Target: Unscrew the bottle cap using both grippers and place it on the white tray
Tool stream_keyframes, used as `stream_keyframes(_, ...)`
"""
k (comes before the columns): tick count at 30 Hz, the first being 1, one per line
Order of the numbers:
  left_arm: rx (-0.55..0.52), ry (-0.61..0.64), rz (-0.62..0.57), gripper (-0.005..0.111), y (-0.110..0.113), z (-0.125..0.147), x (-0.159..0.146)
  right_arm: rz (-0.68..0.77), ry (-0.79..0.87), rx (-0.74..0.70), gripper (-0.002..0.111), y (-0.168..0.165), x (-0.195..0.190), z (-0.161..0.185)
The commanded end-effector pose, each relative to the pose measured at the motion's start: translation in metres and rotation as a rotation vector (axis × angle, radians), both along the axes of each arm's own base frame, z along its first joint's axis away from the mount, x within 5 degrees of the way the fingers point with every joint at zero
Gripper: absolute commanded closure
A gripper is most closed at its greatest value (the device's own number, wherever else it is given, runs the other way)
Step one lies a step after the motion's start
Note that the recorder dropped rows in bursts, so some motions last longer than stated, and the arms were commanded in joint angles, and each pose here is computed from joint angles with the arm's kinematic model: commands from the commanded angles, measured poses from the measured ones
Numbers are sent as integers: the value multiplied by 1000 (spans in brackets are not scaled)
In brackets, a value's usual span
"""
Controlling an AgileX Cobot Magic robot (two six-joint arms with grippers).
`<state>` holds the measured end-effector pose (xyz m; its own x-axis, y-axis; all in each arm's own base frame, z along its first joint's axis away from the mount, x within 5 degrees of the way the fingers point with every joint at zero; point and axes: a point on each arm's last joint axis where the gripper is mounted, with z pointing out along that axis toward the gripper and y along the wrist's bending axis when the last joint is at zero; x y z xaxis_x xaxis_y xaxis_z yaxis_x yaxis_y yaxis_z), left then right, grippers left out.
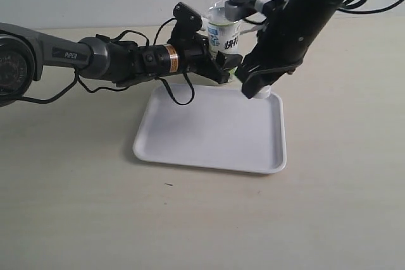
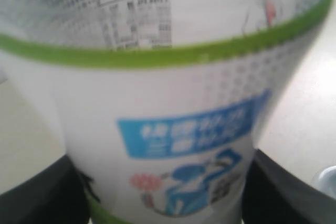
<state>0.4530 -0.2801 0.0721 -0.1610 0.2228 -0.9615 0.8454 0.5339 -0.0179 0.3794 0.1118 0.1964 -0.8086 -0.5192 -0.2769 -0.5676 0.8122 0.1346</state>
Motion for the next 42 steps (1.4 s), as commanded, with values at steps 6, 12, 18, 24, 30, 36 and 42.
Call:
stream_keyframes(6,-48,-3,-6,107,-2,8,0,63,23,-16,108,32,0,-35)
stream_keyframes(12,-67,26,3,107,-2,8,0,71,-13,-45,108,28,-1,-22)
stream_keyframes(18,-83,50,23,106,-2,8,1,72,-45,-38,108,27,-4,-5)
stream_keyframes(24,-120,64,50,42,-1,10,3,80,-18,-44,108,26,-7,-4)
stream_keyframes(30,-96,52,32,1,-1,9,1,82,-21,-47,108,26,-7,-3)
stream_keyframes(36,-58,57,-3,1,17,27,9,67,-49,-37,108,25,-11,12)
stream_keyframes(42,-169,96,-191,2,61,53,12,45,-32,-35,108,24,-14,12)
